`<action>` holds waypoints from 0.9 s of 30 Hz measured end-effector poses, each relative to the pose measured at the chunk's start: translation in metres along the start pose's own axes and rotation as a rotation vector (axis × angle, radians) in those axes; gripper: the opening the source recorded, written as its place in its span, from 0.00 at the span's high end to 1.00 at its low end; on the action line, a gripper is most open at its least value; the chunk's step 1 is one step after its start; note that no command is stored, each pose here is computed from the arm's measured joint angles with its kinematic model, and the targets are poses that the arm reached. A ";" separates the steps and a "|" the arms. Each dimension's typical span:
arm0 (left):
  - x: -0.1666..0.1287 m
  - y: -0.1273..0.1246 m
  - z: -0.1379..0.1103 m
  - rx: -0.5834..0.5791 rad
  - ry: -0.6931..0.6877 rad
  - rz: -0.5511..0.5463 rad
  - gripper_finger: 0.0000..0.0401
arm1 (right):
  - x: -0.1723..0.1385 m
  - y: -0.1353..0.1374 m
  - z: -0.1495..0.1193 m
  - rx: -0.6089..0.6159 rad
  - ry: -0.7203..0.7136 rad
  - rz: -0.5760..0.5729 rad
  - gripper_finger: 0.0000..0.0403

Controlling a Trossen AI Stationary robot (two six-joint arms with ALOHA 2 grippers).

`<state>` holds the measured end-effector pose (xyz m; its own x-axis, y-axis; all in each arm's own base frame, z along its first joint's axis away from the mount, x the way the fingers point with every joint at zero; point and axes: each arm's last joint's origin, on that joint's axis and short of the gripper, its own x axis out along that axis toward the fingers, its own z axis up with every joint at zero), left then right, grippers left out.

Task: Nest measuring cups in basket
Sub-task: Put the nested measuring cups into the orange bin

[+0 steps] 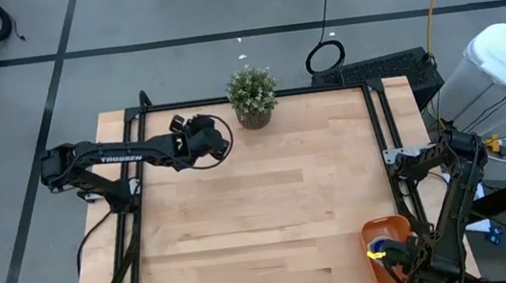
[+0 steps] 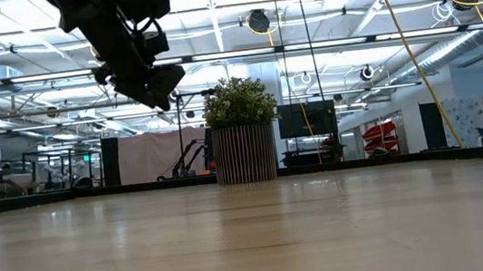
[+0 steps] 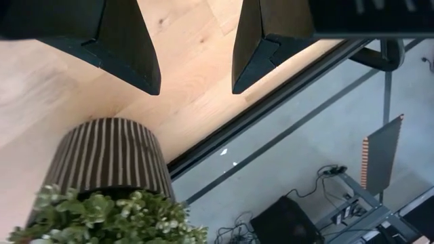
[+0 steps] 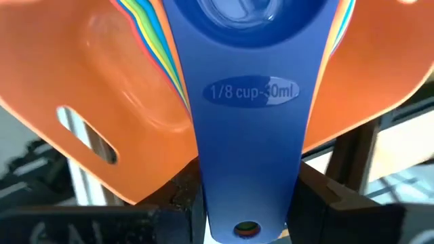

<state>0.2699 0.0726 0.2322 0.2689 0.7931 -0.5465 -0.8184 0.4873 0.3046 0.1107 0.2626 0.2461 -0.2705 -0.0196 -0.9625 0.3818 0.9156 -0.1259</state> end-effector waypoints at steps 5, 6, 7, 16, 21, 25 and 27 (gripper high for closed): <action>-0.005 -0.004 -0.001 0.011 -0.007 -0.018 0.54 | 0.009 -0.002 0.000 -0.069 0.057 -0.020 0.69; -0.005 -0.005 -0.002 0.011 -0.008 -0.021 0.54 | 0.012 -0.002 0.001 -0.077 0.070 -0.018 0.69; -0.006 -0.006 -0.002 0.011 -0.009 -0.023 0.54 | 0.015 -0.002 0.001 -0.086 0.078 -0.012 0.69; -0.008 -0.007 -0.002 0.016 -0.011 -0.030 0.54 | 0.032 -0.004 0.006 -0.156 0.081 -0.018 0.69; -0.008 -0.007 -0.002 0.015 -0.011 -0.029 0.54 | 0.036 -0.005 0.006 -0.039 0.111 -0.017 0.69; -0.007 -0.007 -0.002 0.014 -0.012 -0.029 0.54 | 0.036 -0.002 0.006 0.081 0.114 0.003 0.69; -0.007 -0.007 -0.002 0.013 -0.012 -0.030 0.54 | 0.036 0.000 0.006 0.134 0.125 0.022 0.69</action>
<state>0.2724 0.0623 0.2322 0.2988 0.7825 -0.5463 -0.8031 0.5154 0.2989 0.1066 0.2597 0.2101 -0.3657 0.0576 -0.9289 0.5006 0.8536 -0.1442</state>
